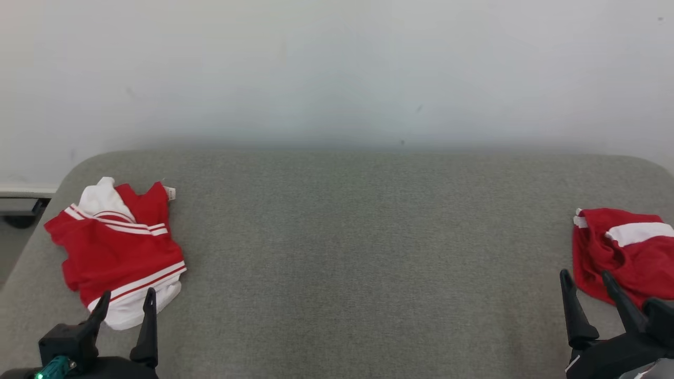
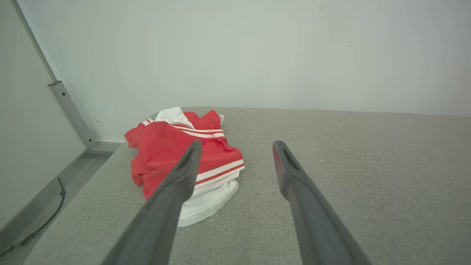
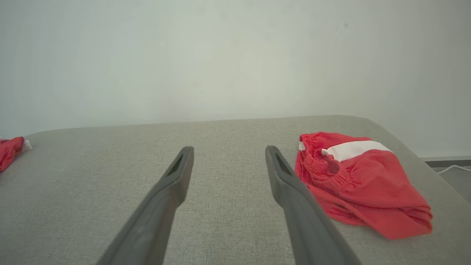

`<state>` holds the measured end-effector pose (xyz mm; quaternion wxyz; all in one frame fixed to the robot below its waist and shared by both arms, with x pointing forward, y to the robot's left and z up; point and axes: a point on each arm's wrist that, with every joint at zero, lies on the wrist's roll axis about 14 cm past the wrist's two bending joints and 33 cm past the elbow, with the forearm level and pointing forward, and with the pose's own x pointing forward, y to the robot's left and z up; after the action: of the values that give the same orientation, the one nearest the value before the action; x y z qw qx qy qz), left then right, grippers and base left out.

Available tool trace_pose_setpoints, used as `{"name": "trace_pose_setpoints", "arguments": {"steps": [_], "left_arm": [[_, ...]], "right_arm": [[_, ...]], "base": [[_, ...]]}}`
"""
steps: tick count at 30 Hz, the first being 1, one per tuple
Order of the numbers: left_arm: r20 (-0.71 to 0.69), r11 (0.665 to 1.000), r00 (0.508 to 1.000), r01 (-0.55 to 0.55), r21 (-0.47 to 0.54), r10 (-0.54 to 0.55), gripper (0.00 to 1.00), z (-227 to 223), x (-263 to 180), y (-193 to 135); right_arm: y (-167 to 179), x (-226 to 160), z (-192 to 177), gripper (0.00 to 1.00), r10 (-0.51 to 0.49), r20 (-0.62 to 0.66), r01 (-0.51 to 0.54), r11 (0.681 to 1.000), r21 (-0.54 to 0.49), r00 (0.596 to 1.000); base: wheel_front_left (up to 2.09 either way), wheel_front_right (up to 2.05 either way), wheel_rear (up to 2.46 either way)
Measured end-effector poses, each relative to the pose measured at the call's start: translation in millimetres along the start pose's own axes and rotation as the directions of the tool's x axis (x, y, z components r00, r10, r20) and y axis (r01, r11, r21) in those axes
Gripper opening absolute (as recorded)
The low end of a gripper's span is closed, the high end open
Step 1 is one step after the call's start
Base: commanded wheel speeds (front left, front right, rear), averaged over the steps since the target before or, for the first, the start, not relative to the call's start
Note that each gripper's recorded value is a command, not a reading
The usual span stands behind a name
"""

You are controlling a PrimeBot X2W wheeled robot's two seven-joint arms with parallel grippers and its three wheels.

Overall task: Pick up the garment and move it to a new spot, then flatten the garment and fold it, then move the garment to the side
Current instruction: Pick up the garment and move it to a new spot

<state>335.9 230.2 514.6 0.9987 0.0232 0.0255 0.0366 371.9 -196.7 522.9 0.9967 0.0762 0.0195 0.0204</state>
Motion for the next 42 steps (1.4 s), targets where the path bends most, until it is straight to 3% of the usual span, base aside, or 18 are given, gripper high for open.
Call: {"name": "trace_pose_setpoints", "arguments": {"steps": [15,33,42], "left_arm": [[-0.01,0.979,0.979,-0.203,0.01,0.203,1.0,-1,-39,66],[-0.027,0.913,0.913,-0.407,0.0,0.407,1.0,-7,-94,123],[-0.032,0.918,0.918,-0.396,-0.016,0.396,1.0,-8,-90,118]], "right_arm": [[71,45,-6,1.0,0.197,-0.043,-0.198,0.98,-0.018,0.979],[168,71,-22,1.0,0.434,-0.1,-0.437,0.899,-0.006,0.895],[169,72,-27,1.0,0.437,-0.112,-0.44,0.898,-0.003,0.892]], "base": [[0.0,0.0,0.0],[0.0,0.0,0.0],[0.0,0.0,0.0]]}}
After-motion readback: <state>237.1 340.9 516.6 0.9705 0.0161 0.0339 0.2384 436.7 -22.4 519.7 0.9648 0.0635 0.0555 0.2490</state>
